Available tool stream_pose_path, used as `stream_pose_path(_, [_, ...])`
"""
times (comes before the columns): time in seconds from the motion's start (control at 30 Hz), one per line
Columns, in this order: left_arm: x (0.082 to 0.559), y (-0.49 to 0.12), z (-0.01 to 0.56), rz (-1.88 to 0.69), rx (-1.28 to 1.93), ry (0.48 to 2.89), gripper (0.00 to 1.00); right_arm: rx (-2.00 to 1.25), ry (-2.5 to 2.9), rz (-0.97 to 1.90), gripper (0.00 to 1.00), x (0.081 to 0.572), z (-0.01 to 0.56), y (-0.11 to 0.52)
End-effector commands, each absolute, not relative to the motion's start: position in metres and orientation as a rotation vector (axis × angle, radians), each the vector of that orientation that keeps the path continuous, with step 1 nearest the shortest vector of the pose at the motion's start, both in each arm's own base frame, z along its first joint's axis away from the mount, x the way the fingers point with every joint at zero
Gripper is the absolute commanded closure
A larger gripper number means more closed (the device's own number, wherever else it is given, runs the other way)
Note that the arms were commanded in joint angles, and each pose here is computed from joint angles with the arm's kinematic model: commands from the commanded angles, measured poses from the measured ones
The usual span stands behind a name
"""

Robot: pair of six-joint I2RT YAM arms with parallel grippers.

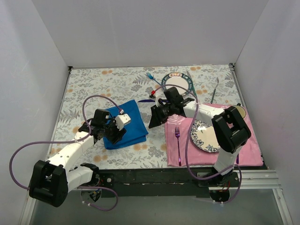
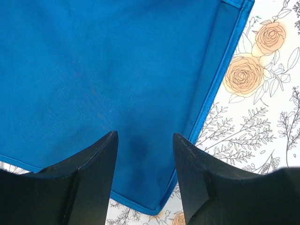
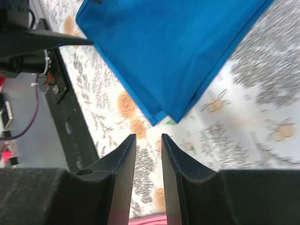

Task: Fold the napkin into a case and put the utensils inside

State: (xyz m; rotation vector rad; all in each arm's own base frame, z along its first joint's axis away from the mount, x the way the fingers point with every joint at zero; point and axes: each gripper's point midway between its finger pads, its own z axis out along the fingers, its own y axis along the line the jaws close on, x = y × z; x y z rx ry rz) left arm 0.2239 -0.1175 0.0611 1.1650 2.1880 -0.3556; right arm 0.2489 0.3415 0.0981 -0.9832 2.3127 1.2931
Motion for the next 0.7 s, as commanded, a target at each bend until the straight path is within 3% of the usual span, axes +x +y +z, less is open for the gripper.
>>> stream_pose_path(0.0, [0.234, -0.127, 0.067, -0.373, 1.146, 2.156, 0.50, -0.947, 2.318, 1.371, 0.65, 0.231, 0.104, 0.349])
stream_pose_path(0.1, [0.233, -0.129, 0.065, -0.390, 1.130, 2.167, 0.50, -0.986, 2.131, 1.365, 0.70, 0.235, 0.122, 0.357])
stream_pose_path(0.3, [0.228, -0.129, 0.056, -0.388, 1.154, 2.173, 0.50, -1.069, 2.105, 1.387, 0.89, 0.213, 0.104, 0.371])
stream_pose_path(0.5, [0.222, -0.125, 0.049, -0.364, 1.207, 2.172, 0.50, -1.109, 2.156, 1.369, 0.98, 0.209, 0.086, 0.380])
stream_pose_path(0.67, [0.219, -0.125, 0.047, -0.379, 1.210, 2.182, 0.50, -1.282, 1.985, 1.178, 0.99, 0.202, 0.082, 0.381])
